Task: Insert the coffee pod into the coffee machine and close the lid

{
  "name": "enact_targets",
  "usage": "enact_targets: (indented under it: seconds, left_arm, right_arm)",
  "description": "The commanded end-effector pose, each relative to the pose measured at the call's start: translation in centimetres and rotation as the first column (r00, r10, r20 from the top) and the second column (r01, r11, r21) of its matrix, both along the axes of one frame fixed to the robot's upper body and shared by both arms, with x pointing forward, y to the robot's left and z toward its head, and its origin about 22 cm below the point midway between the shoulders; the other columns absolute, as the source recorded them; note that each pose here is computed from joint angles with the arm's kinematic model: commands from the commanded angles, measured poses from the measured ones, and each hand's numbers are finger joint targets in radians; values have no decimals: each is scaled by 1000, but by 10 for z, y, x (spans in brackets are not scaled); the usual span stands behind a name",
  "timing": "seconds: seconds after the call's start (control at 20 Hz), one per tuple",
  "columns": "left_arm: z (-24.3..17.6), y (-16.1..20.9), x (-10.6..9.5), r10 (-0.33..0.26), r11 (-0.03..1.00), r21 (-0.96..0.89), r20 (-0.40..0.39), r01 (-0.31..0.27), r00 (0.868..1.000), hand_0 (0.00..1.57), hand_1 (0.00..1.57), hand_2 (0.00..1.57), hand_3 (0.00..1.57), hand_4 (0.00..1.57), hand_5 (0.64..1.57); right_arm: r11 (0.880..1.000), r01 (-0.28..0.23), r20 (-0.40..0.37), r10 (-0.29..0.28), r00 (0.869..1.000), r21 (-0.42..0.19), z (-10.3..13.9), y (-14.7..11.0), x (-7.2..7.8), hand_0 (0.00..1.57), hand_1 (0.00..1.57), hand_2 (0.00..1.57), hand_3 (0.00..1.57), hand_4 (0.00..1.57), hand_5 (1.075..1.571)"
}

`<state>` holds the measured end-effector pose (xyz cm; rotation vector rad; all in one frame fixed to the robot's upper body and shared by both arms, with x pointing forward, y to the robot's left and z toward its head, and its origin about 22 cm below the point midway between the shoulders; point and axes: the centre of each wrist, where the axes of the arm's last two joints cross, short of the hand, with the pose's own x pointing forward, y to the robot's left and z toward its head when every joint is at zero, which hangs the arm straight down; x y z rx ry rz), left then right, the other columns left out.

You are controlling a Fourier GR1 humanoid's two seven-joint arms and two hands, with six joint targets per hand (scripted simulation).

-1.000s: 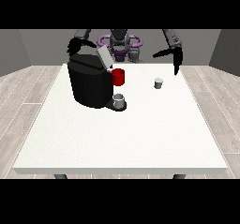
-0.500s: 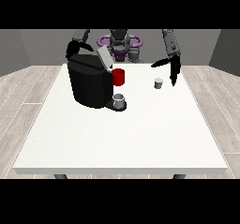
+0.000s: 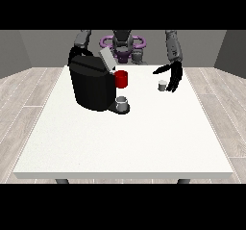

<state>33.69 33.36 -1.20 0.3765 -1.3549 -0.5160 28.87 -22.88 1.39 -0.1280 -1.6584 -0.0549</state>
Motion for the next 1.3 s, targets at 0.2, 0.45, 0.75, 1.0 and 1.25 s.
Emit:
enact_targets:
  seconds: [0.2,0.45,0.75,1.0,1.25]
  left_arm:
    - [-6,28,-4,-17,988,155,-44,24,999,634,634,756,487,0,1571]
    - [-3,28,7,27,970,241,-38,-17,999,547,547,697,454,0,1571]
    - [-8,14,12,4,956,291,71,-24,997,719,719,864,649,229,1571]
    - [-15,0,14,-25,938,346,144,-27,989,836,836,974,748,380,1571]
    - [-15,25,9,-15,895,446,66,-16,998,899,899,1011,776,309,1571]
  right_arm:
    - [1000,27,-30,-28,999,-14,-4,-2,2,0,0,0,0,392,1571]
    - [999,-52,-27,52,998,3,-4,22,-7,0,0,0,0,435,1571]
    - [1000,-17,-25,17,1000,-9,9,13,7,0,0,0,0,520,1571]
    - [1000,5,28,-6,1000,27,9,8,20,0,0,0,0,515,1571]
    - [1000,-14,-2,14,1000,25,9,10,11,0,0,0,0,514,1571]
